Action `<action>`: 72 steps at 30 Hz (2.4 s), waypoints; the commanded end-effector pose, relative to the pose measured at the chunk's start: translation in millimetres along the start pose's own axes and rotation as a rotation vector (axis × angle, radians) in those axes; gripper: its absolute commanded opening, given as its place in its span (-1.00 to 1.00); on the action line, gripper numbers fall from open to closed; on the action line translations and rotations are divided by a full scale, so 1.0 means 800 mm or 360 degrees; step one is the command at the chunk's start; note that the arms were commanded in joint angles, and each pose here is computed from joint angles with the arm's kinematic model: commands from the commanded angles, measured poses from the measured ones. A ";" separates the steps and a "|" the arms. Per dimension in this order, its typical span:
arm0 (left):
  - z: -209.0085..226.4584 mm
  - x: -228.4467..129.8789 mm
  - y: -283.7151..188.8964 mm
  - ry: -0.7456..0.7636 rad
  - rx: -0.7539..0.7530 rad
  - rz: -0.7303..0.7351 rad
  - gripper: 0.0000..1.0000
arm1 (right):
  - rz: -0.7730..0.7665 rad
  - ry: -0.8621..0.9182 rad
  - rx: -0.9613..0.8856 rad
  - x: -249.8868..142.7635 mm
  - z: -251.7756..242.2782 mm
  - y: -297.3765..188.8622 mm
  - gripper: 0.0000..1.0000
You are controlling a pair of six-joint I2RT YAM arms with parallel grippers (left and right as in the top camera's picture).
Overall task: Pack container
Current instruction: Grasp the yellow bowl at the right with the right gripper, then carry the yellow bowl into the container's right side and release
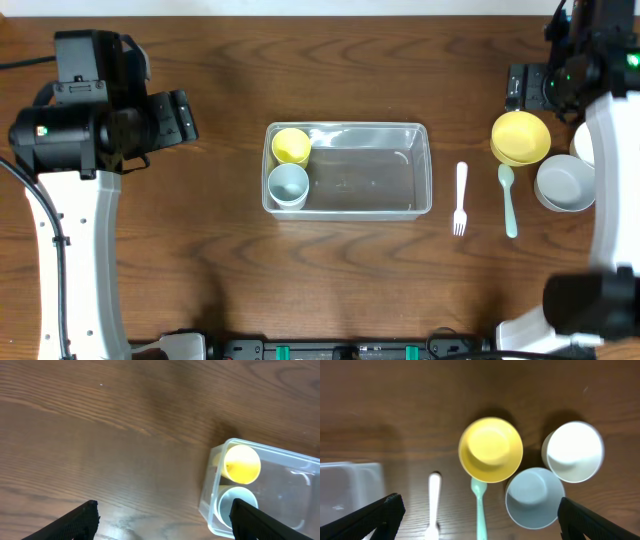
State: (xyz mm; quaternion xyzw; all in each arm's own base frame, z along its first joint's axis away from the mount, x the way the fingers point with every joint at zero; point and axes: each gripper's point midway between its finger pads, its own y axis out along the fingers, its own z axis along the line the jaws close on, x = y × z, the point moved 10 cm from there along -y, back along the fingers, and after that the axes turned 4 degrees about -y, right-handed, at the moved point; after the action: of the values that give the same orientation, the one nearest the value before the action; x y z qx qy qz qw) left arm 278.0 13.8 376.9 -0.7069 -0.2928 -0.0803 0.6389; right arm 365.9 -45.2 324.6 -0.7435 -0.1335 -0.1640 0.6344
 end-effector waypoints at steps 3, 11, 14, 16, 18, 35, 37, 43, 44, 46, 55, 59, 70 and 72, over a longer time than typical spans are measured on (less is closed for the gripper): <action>-0.002 -0.003 0.009 -0.0024 -0.0064 0.0062 0.71 | 0.0300 -0.0056 0.0031 0.003 0.000 0.103 0.96; -0.002 0.000 0.020 -0.0026 -0.0053 0.0102 0.79 | 0.0589 -0.0074 0.0064 -0.013 0.013 0.208 0.82; -0.002 0.001 0.028 -0.0029 -0.0046 0.0127 0.79 | 0.0642 -0.0074 0.0075 -0.018 0.017 0.231 0.72; -0.002 0.002 0.032 -0.0029 -0.0043 0.0140 0.79 | 0.0669 -0.0078 0.0079 -0.022 0.018 0.242 0.61; -0.002 0.003 0.035 -0.0030 -0.0039 0.0153 0.79 | 0.0692 -0.0080 0.0086 -0.024 0.020 0.252 0.44; -0.002 0.004 0.040 -0.0031 -0.0035 0.0169 0.79 | 0.0727 -0.0108 0.0101 -0.029 0.032 0.270 -0.98; -0.002 0.004 0.040 -0.0031 -0.0034 0.0169 0.79 | 0.0718 -0.0115 0.0101 -0.028 0.034 0.269 -0.98; -0.002 0.003 0.040 -0.0032 -0.0032 0.0177 0.79 | 0.0599 -0.0132 0.0099 0.005 0.037 0.225 -0.98; -0.002 0.002 0.040 -0.0032 -0.0031 0.0181 0.79 | 0.0557 -0.0131 0.0111 0.014 0.038 0.208 -0.98; -0.002 0.002 0.040 -0.0032 -0.0030 0.0184 0.79 | 0.0435 -0.0136 0.0194 0.034 0.043 0.162 -0.97; -0.002 0.002 0.040 -0.0032 -0.0028 0.0186 0.79 | 0.0012 -0.0650 0.0524 0.032 0.146 -0.019 -0.98; -0.002 0.002 0.040 -0.0032 -0.0027 0.0187 0.79 | -0.0010 -0.0855 0.0468 0.013 0.208 -0.044 -0.97; -0.002 0.002 0.040 -0.0032 -0.0027 0.0187 0.79 | 0.0330 -0.1009 0.0440 -0.049 0.303 0.017 -0.97; -0.002 0.002 0.040 -0.0032 -0.0027 0.0187 0.79 | 0.0393 -0.1027 0.0456 -0.062 0.308 0.033 -0.97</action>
State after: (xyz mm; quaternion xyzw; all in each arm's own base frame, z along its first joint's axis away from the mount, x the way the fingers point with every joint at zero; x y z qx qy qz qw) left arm 296.0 11.5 355.1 -0.7293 -0.2593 -0.0476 0.6313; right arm 353.8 192.3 261.1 -0.6627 -0.2793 0.1685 0.6741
